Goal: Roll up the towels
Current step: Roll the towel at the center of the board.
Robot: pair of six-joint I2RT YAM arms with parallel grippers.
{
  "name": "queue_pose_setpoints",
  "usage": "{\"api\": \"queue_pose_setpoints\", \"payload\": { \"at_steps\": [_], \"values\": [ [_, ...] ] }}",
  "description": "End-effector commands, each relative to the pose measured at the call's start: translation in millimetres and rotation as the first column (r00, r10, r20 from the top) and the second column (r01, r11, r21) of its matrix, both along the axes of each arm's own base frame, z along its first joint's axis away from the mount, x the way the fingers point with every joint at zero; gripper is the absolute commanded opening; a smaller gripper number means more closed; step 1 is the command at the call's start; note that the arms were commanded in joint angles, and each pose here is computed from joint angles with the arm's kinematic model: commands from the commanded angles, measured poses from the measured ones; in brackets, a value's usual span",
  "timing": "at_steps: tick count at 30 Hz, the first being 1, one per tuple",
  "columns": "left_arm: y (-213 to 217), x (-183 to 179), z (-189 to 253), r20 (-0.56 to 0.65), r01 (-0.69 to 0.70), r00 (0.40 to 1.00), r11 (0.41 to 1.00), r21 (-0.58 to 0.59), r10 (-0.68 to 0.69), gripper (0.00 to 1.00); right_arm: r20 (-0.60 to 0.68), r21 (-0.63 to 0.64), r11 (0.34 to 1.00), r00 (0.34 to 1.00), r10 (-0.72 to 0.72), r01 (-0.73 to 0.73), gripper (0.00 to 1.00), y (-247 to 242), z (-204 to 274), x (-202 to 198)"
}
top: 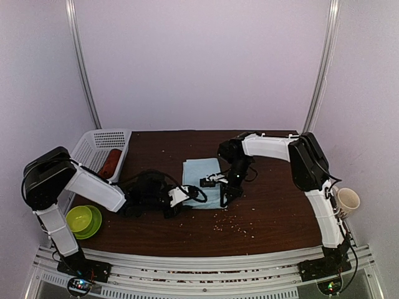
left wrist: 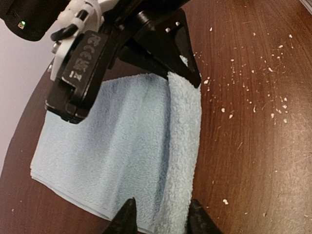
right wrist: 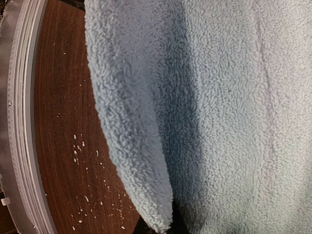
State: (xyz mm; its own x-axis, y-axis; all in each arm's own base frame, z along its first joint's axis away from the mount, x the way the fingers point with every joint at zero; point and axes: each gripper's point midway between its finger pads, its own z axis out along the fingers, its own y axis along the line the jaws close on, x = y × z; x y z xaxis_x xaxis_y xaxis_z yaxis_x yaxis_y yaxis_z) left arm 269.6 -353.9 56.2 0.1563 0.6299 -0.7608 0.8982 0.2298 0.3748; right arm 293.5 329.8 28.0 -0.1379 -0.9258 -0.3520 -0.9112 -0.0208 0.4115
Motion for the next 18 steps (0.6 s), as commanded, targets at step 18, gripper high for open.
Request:
{"api": "queue_pose_setpoints", "payload": {
  "at_steps": [18],
  "values": [
    [-2,23,-20,-0.141,-0.072,0.988,0.996,-0.062,0.062,0.18,-0.016,-0.030,0.990,0.990,-0.137,0.137,0.13,-4,-6,29]
  ]
}}
